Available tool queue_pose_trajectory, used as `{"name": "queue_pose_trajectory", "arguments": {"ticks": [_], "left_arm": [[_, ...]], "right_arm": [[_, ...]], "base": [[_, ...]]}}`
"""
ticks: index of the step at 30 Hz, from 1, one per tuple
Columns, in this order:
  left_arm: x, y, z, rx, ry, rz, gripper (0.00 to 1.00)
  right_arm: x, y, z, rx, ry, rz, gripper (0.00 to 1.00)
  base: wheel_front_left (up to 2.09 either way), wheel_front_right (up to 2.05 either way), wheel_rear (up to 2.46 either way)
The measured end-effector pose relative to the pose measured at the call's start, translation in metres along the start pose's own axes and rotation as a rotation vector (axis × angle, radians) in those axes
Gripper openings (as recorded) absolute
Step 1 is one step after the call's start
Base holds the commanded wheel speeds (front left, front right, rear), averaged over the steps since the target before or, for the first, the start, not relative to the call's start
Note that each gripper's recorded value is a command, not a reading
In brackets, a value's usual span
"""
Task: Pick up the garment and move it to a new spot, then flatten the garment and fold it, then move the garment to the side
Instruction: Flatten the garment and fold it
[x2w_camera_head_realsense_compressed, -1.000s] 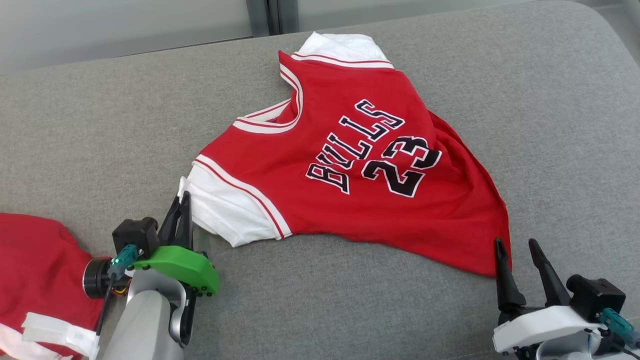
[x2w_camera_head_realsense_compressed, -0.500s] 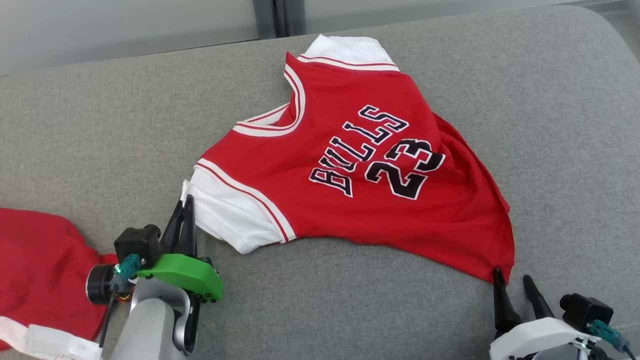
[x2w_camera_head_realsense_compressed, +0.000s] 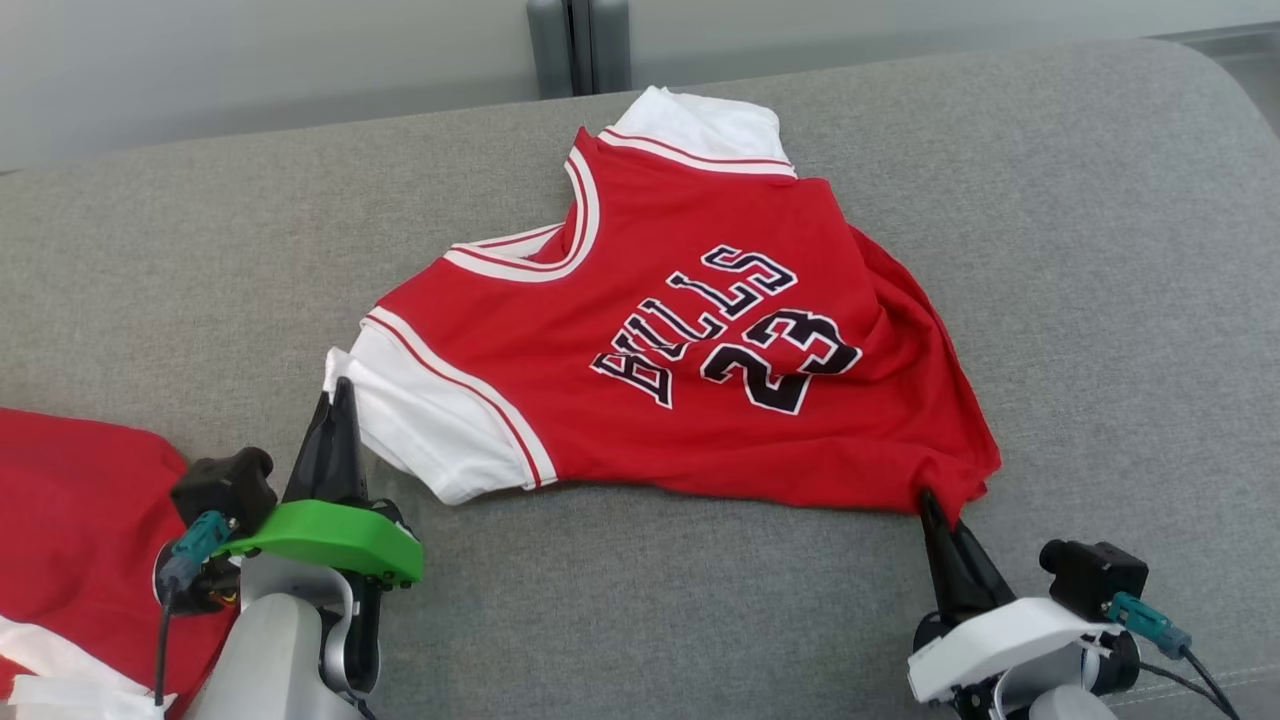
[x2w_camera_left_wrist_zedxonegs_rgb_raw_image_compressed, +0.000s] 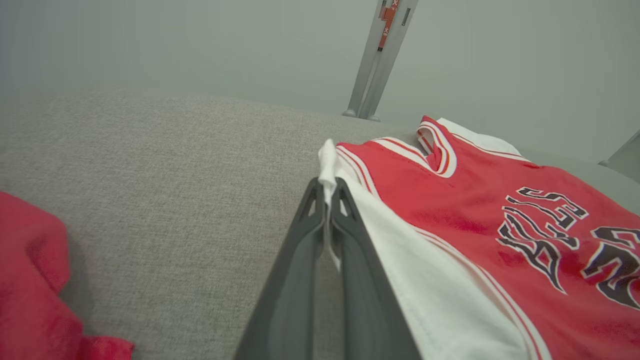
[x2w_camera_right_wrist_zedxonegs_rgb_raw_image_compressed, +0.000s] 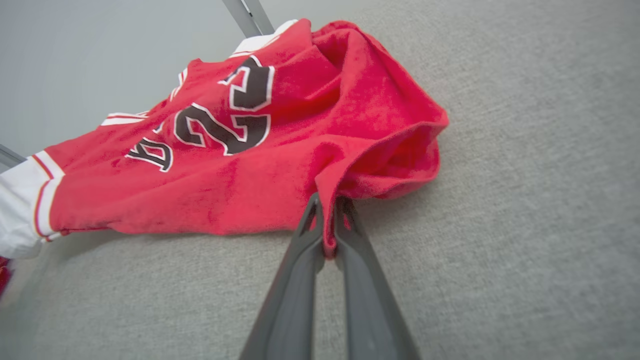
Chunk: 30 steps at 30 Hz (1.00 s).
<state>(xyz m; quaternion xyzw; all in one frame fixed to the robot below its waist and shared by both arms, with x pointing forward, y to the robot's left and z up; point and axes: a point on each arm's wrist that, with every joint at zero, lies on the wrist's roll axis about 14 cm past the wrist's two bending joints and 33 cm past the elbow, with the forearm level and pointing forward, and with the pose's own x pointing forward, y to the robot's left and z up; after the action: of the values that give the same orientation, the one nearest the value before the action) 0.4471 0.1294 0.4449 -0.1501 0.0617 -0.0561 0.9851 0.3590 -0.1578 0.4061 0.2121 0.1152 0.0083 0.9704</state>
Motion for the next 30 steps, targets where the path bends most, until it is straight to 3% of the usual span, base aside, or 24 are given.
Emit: {"name": "queue_pose_trajectory", "arguments": {"ticks": [4, 9, 18, 24, 30], "left_arm": [[0.004, -0.010, 0.031, -0.078, -0.091, -0.023, 0.00], [0.015, -0.041, 0.092, -0.108, -0.231, -0.115, 0.00], [-0.001, -0.113, 0.263, -0.165, -0.566, -0.319, 0.00], [-0.043, -0.128, 0.331, -0.235, -0.711, -0.358, 0.00], [-0.072, -0.127, 0.348, -0.298, -0.748, -0.360, 0.00]], "right_arm": [[0.008, 0.026, 0.050, -0.008, -0.147, 0.095, 0.00], [0.016, 0.063, 0.151, -0.089, -0.379, 0.246, 0.00], [-0.009, 0.125, 0.316, -0.170, -0.701, 0.410, 0.00], [-0.044, 0.148, 0.371, -0.225, -0.816, 0.437, 0.00], [-0.059, 0.148, 0.381, -0.225, -0.806, 0.405, 0.00]], "base": [[0.00, 0.00, 0.00], [0.00, 0.00, 0.00], [0.00, 0.00, 0.00], [0.00, 0.00, 0.00], [0.00, 0.00, 0.00]]}}
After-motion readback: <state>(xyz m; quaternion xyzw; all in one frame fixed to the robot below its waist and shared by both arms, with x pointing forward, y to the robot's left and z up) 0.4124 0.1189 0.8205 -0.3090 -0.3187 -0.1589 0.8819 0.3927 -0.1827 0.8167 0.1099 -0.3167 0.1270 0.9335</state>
